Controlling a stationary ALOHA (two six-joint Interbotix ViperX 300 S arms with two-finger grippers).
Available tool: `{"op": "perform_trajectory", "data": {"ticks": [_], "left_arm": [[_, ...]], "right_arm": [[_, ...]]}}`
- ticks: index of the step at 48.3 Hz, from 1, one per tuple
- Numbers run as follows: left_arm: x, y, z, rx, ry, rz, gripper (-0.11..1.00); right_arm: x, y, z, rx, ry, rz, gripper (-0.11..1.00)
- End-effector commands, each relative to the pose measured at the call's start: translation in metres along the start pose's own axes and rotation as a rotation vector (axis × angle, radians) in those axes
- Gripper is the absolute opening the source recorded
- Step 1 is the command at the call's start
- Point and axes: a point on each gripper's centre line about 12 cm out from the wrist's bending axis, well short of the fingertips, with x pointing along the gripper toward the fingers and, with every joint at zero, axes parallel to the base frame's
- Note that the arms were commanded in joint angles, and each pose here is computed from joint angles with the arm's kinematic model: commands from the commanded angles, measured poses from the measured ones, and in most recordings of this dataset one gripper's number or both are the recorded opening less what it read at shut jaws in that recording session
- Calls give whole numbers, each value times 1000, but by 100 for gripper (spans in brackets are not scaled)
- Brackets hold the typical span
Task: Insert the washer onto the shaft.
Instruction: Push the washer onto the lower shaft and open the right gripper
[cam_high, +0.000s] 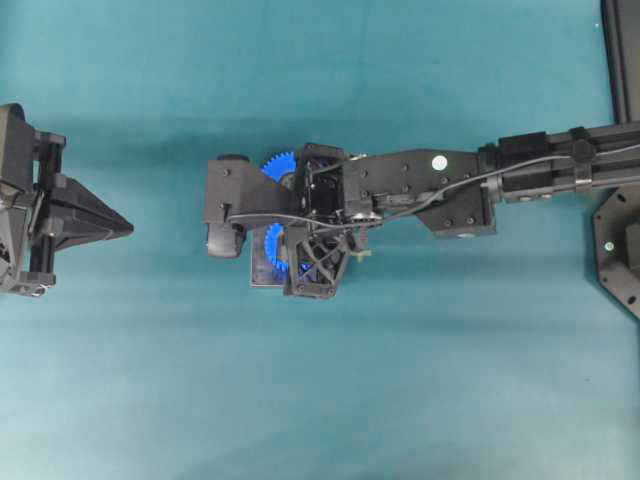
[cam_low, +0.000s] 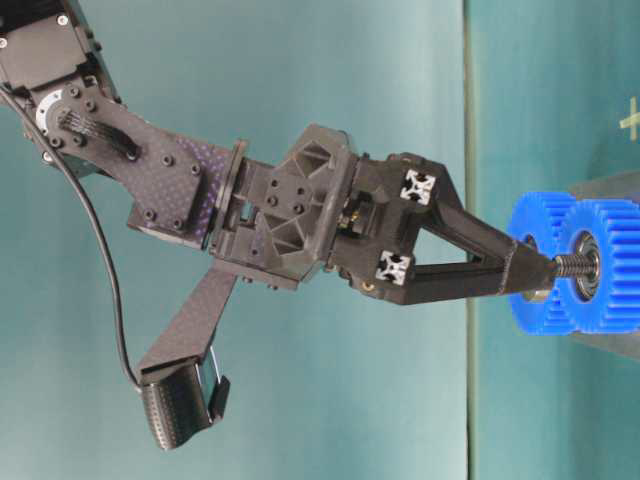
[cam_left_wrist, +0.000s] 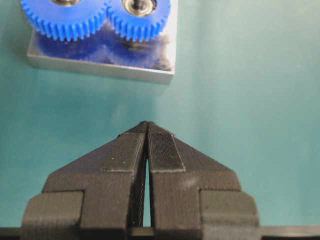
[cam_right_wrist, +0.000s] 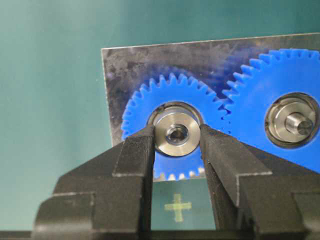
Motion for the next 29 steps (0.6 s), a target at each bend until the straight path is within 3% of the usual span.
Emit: {"op": "perform_trajectory", "data": {"ticks": [1, 29], "left_arm": [[0, 0, 6, 1, -18, -1, 0], [0, 0, 6, -1, -18, -1, 0]], "right_arm": [[-9, 0, 7, -7, -31, 2, 30], [-8, 1, 4, -10, 0, 0, 30]]}}
